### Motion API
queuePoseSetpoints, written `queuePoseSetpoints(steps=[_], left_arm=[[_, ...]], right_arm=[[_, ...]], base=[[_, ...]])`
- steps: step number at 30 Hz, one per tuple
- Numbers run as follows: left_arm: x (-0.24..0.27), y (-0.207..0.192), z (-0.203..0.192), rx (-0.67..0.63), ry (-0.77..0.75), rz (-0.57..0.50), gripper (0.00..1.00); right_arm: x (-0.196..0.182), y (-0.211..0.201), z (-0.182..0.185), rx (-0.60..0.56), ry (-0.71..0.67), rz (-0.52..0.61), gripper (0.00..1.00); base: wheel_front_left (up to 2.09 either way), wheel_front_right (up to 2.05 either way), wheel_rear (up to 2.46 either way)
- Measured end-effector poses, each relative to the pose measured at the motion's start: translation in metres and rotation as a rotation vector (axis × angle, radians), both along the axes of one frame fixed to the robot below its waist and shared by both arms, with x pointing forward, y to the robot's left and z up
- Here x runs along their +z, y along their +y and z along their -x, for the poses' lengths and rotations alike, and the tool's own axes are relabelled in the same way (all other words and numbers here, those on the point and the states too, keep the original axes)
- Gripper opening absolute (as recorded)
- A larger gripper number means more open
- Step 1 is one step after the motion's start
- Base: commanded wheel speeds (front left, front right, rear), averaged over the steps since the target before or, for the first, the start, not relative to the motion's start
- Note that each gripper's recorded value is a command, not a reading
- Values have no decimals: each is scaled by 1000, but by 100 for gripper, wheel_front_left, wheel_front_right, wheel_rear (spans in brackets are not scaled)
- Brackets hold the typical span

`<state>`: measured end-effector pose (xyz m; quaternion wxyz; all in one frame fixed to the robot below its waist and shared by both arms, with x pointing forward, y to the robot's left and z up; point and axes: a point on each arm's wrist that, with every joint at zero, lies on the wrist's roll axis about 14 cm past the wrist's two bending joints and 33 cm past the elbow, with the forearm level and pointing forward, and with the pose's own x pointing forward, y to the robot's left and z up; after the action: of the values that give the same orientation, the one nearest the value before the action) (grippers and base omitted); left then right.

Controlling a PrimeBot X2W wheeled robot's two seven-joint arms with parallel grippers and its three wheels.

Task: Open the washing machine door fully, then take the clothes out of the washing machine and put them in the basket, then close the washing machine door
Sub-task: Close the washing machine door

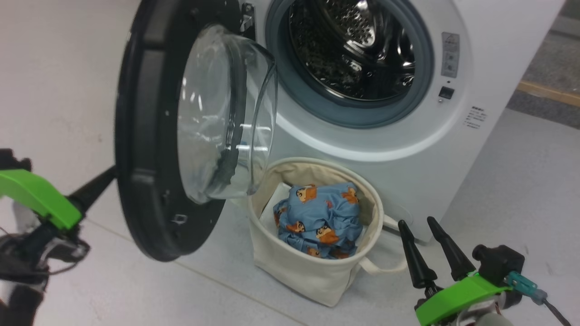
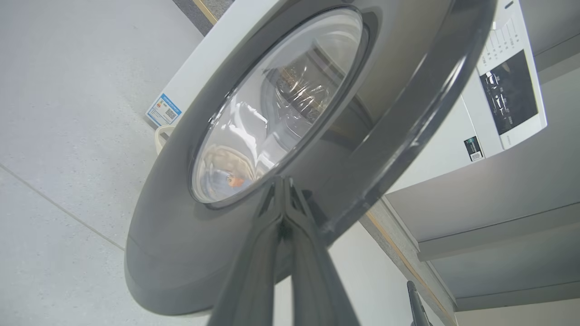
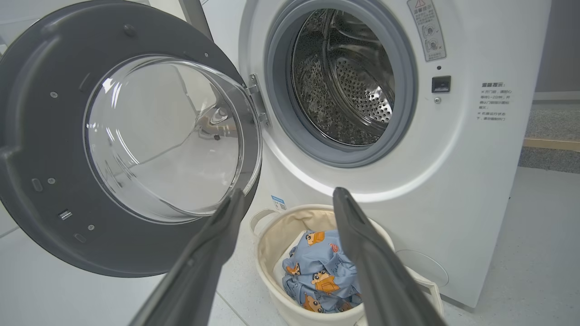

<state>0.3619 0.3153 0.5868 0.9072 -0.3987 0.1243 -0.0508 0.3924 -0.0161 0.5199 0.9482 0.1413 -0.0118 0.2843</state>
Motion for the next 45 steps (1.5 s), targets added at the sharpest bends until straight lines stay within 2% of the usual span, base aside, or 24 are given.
queuePoseSetpoints(steps=[9, 15, 33, 45], left_arm=[[2, -70, -11, -114, -93, 47, 0], [8, -98, -25, -147, -135, 108, 0], [2, -200, -72, -360, -90, 220, 0], [-1, -250, -111, -414, -81, 261, 0]], right_arm=[[7, -19, 6, -65, -12, -21, 100], [7, -34, 8, -107, -14, -25, 100], [0, -98, 12, -289, 1, -34, 100], [-10, -139, 21, -411, 27, -23, 100]], base=[[0, 0, 0], [0, 0, 0], [0, 0, 0], [0, 0, 0]])
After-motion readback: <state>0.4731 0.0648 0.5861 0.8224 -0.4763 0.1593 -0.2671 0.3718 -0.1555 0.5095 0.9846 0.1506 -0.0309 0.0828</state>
